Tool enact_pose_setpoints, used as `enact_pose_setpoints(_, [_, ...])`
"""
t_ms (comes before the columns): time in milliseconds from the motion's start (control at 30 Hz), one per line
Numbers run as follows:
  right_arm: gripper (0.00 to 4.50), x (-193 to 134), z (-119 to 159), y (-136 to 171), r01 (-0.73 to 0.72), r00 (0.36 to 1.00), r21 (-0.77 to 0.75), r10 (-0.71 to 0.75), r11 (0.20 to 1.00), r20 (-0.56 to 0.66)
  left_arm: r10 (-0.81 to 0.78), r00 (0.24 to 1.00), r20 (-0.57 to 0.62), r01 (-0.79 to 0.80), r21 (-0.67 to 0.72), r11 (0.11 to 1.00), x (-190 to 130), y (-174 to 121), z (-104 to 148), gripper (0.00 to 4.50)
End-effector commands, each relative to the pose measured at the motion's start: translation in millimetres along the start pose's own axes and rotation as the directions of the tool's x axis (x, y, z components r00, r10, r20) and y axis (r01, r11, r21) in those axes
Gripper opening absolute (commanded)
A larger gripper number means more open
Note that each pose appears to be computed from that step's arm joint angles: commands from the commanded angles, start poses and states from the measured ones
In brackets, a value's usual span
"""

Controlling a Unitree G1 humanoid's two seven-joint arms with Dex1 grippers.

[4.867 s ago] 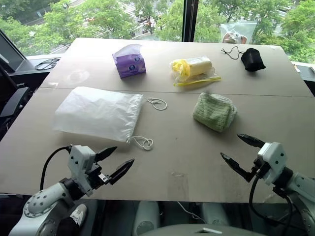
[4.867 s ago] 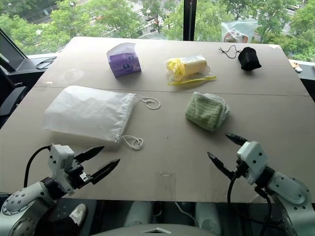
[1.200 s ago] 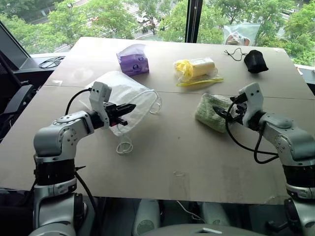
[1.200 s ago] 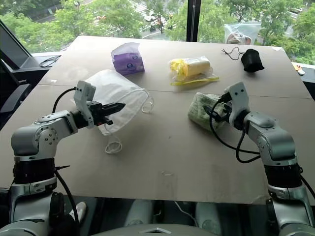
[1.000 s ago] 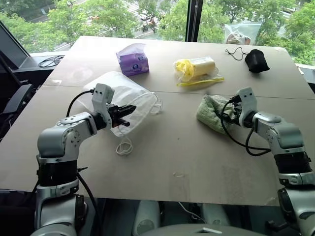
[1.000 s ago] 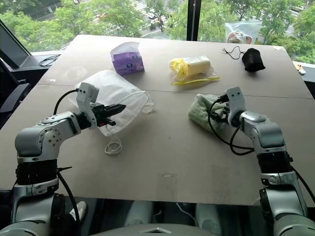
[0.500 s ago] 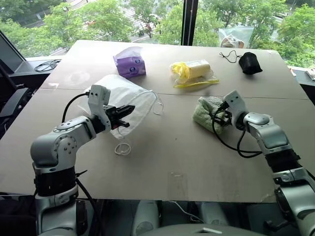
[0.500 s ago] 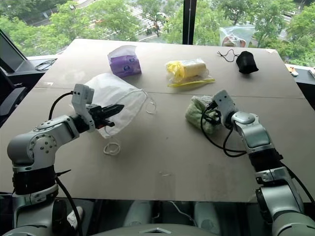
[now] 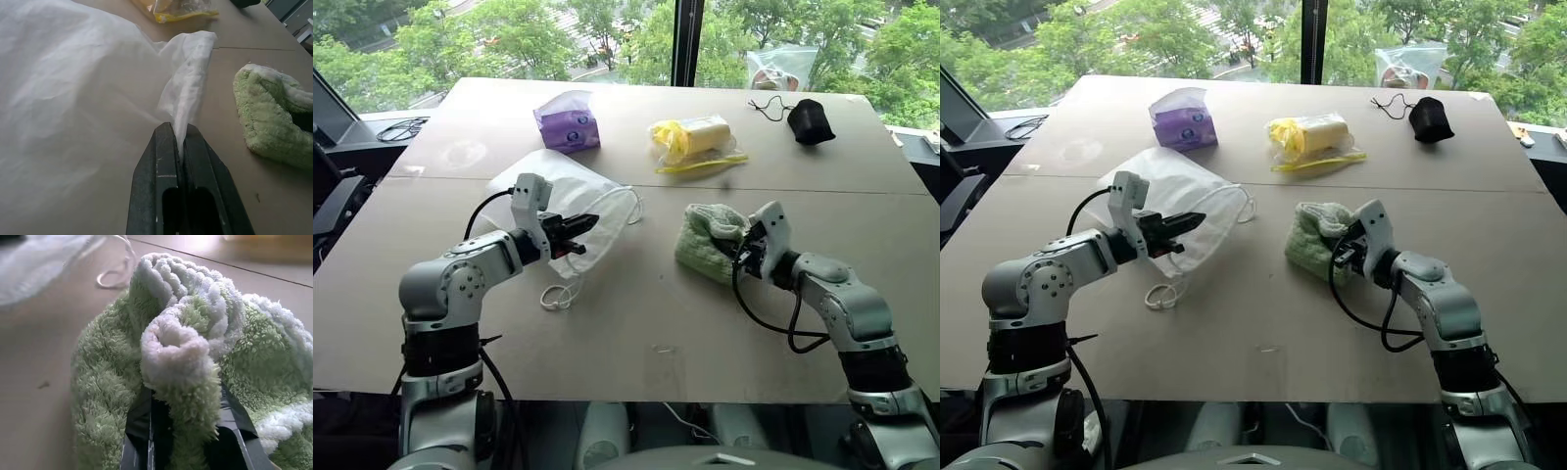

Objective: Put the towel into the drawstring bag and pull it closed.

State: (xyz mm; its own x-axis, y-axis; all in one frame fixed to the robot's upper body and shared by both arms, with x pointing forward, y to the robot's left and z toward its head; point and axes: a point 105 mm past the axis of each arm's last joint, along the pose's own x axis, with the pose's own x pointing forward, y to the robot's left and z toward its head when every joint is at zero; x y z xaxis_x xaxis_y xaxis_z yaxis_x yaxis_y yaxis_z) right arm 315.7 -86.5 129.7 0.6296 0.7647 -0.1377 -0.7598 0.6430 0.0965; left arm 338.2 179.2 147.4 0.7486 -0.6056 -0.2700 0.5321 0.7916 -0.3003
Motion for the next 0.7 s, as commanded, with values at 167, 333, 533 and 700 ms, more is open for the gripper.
enact_pose_setpoints(167, [0.02,3,-9,16,-0.030,0.992,-0.232,0.001,0.972,-0.124,-0.015,1.000,0.011,0.014,0.069,0.998,-1,-3,9,0.00])
enact_pose_setpoints(333, [2.19,1,-26,-2,0.056,0.983,-0.258,-0.099,0.964,-0.156,-0.018,1.000,0.014,0.017,0.095,0.995,-1,-5,9,0.00])
enact_pose_setpoints(533, [4.45,-9,3,-1,0.104,0.990,-0.333,-0.129,0.937,-0.055,-0.018,0.999,0.033,0.015,0.090,0.996,-4,-4,10,0.00])
enact_pose_setpoints(700, [4.45,-11,-3,-19,0.161,0.970,-0.373,-0.217,0.914,-0.111,-0.038,0.998,0.049,0.034,0.079,0.996,-4,-9,13,0.00])
